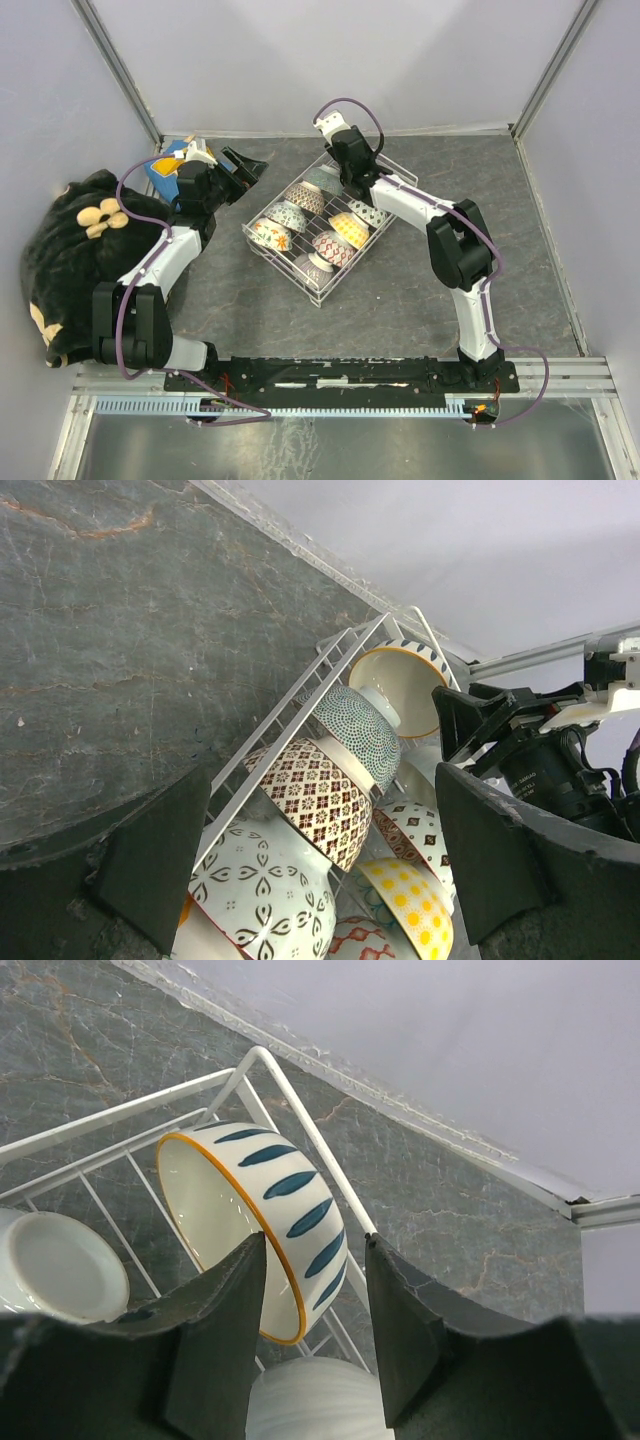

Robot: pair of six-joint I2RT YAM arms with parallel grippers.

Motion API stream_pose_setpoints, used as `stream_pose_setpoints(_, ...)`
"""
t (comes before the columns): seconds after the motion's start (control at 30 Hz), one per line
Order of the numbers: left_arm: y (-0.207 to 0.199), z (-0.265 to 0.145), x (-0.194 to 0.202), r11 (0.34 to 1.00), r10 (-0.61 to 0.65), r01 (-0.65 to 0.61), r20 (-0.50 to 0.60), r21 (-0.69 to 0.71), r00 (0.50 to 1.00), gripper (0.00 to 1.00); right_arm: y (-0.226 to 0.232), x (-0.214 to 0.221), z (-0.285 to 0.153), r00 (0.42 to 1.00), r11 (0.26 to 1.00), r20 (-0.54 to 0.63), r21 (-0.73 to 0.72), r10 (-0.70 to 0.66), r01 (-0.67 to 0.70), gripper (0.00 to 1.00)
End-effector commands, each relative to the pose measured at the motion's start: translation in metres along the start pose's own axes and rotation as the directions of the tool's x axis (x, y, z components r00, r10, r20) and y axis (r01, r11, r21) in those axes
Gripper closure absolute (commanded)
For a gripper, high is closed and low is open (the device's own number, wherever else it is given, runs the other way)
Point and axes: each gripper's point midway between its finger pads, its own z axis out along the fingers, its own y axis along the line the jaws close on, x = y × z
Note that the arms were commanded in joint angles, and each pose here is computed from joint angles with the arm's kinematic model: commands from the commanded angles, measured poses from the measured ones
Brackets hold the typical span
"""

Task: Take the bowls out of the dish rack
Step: Pick up the bowl from the dish rack.

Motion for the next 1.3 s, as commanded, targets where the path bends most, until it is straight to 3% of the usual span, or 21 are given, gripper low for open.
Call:
stream_pose_setpoints(0.0, -0.0134, 0.0004, -0.0023, 0.998, -0.004, 0.004, 0.006, 0.057, 1.0, 0.01, -0.0087, -0.0212, -0.0002, 0.999, 0.999, 0.039, 0.041, 0.02, -0.021, 0.48)
stream_pose_setpoints(1.27, -0.0107, -0.0004, 0.0002, 0.999, -0.008, 0.008, 0.004, 0.05, 1.0, 0.01, -0.0045, -0.0211, -0.0031, 0.984, 0.952, -0.005, 0.25, -0.179, 0.175, 0.63)
